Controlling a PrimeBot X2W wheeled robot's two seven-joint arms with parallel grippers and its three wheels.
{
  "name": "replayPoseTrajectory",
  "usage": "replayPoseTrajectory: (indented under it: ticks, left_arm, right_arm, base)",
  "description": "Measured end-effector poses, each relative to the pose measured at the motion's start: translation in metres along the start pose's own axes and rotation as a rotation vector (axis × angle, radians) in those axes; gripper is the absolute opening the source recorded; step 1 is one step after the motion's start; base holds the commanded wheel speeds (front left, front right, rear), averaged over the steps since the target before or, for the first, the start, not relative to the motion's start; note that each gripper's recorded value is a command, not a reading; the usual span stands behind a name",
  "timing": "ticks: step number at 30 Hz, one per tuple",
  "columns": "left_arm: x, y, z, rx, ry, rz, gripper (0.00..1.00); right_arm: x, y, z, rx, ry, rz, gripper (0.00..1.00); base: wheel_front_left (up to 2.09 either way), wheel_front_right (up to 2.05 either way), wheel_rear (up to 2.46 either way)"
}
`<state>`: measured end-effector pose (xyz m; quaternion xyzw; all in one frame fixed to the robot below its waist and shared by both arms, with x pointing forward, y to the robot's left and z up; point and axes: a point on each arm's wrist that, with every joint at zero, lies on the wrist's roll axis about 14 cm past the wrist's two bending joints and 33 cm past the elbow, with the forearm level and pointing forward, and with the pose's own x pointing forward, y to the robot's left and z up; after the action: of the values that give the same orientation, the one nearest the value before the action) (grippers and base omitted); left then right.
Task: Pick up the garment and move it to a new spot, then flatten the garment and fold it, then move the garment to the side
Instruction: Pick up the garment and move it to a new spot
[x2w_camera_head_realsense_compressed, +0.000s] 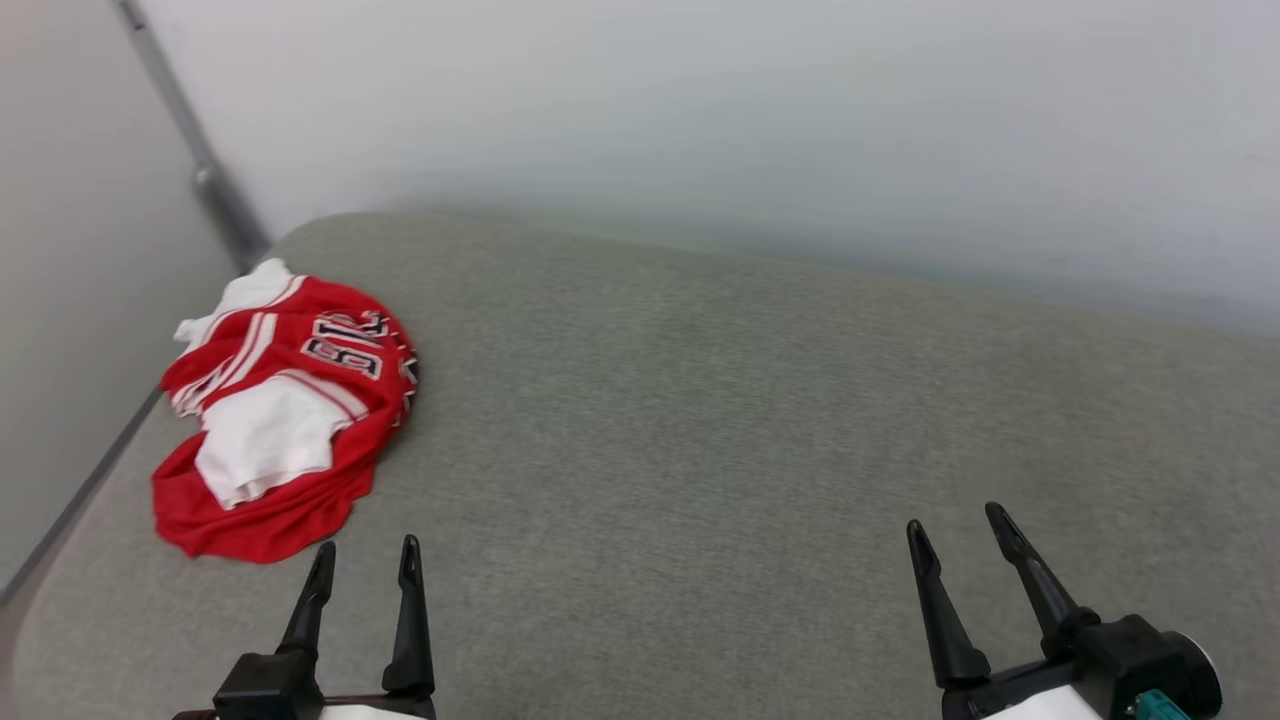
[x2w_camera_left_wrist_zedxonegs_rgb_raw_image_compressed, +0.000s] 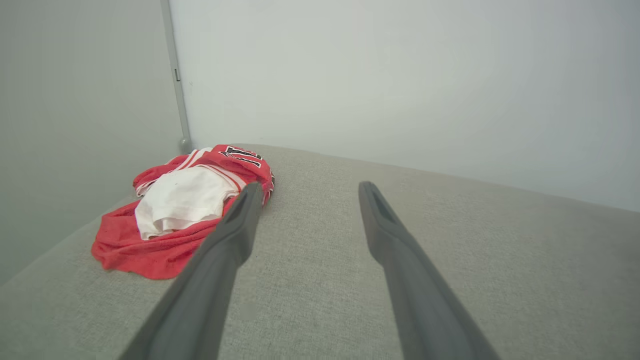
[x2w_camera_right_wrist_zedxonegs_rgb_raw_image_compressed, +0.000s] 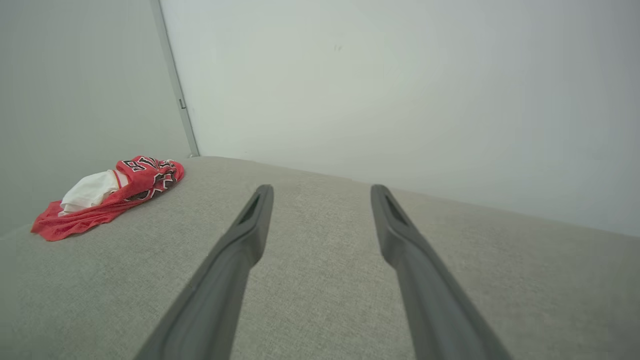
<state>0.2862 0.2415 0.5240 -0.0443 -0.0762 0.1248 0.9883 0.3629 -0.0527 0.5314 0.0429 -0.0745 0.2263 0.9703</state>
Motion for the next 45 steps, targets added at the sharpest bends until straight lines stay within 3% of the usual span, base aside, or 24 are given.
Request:
replayPoseTrajectory:
  ticks: [15, 32, 38, 45]
  left_arm:
    - [-0.032, 0.048, 0.011, 0.028, -0.023, 0.159, 1.0]
    - [-0.034, 0.053, 0.017, 0.043, -0.037, 0.17, 1.0]
    - [-0.019, 0.06, 0.017, 0.03, -0.035, 0.174, 1.0]
    - [0.031, 0.072, 0.004, 0.052, 0.009, 0.125, 1.0]
  right_arm:
    - [0.03, 0.057, -0.006, 0.037, 0.005, 0.191, 1.0]
    - [0.034, 0.063, -0.009, 0.047, 0.013, 0.212, 1.0]
    - [0.039, 0.059, -0.014, 0.027, 0.016, 0.209, 1.0]
    - [0.056, 0.047, -0.024, 0.014, 0.014, 0.201, 1.0]
  base:
    - [0.0, 0.0, 0.0]
    - [0.0, 0.0, 0.0]
    - [0.0, 0.0, 0.0]
    - [0.0, 0.0, 0.0]
